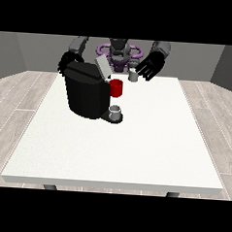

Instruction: Insert the coffee pod into the coffee machine and close the lid

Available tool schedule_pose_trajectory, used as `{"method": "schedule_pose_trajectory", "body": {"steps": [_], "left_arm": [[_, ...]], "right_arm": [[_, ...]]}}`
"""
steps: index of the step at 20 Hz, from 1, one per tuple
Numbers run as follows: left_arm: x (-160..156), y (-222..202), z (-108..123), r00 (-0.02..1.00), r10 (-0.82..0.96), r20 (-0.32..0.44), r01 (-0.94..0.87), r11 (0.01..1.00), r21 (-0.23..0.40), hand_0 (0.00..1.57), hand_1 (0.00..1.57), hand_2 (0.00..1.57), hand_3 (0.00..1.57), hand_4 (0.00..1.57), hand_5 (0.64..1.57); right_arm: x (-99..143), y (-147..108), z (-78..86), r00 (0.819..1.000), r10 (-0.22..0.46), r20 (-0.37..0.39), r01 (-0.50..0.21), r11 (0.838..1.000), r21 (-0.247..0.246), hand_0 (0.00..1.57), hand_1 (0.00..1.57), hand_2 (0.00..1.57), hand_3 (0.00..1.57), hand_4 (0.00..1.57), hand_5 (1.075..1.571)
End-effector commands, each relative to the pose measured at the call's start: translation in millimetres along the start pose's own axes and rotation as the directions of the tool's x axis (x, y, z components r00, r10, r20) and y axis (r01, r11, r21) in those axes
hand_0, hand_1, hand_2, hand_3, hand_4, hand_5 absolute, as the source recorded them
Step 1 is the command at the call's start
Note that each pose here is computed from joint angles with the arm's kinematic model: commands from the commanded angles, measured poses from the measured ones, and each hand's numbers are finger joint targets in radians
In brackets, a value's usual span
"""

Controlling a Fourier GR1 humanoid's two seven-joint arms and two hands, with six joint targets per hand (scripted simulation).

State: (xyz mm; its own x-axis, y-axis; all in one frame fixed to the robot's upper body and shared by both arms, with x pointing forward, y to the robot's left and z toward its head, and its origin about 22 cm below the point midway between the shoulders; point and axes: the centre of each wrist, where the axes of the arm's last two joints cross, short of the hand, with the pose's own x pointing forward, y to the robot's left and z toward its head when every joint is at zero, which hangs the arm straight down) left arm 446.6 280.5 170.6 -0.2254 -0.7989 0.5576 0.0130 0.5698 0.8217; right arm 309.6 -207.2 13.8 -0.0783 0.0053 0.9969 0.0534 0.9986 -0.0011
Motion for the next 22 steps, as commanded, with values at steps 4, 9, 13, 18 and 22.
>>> {"method": "schedule_pose_trajectory", "body": {"steps": [4, 9, 13, 18, 22], "left_arm": [[20, 50, -12, 1.0, 0.004, -0.005, -0.003, 0.997, 0.073, 1.28, 1.28, 1.33, 1.27, 0.48, 1.571], [38, 33, -21, 1.0, -0.006, 0.018, 0.004, 0.995, 0.096, 1.28, 1.28, 1.33, 1.26, 0.52, 1.571], [39, 71, -17, 0.997, -0.029, 0.065, 0.019, 0.99, 0.142, 1.26, 1.26, 1.3, 1.24, 0.49, 1.571], [69, 32, -32, 0.999, -0.015, 0.045, 0.013, 0.999, 0.045, 1.29, 1.29, 1.32, 1.22, 0.5, 1.571], [61, 39, -28, 0.998, -0.025, 0.049, 0.022, 0.999, 0.049, 1.32, 1.32, 1.33, 1.23, 0.51, 1.571]], "right_arm": [[15, 25, 4.3, 0.999, 0.0, 0.033, -0.001, 1.0, 0.03, 0.0, 0.0, 0.0, 0.0, 0.51, 1.571], [30, 28, -4.2, 0.995, 0.019, 0.098, -0.024, 0.998, 0.053, 0.0, 0.0, 0.0, 0.0, 0.55, 1.571], [38, 8, -14.8, 0.989, 0.025, 0.149, -0.026, 1.0, 0.01, 0.0, 0.0, 0.0, 0.0, 0.48, 1.571], [23, 0, -16.6, 0.997, 0.016, 0.07, -0.014, 1.0, -0.027, 0.0, 0.0, 0.0, 0.0, 0.48, 1.571], [8, -20, -7.7, 0.996, 0.005, 0.086, -0.002, 1.0, -0.025, 0.0, 0.0, 0.0, 0.0, 0.53, 1.571]]}}
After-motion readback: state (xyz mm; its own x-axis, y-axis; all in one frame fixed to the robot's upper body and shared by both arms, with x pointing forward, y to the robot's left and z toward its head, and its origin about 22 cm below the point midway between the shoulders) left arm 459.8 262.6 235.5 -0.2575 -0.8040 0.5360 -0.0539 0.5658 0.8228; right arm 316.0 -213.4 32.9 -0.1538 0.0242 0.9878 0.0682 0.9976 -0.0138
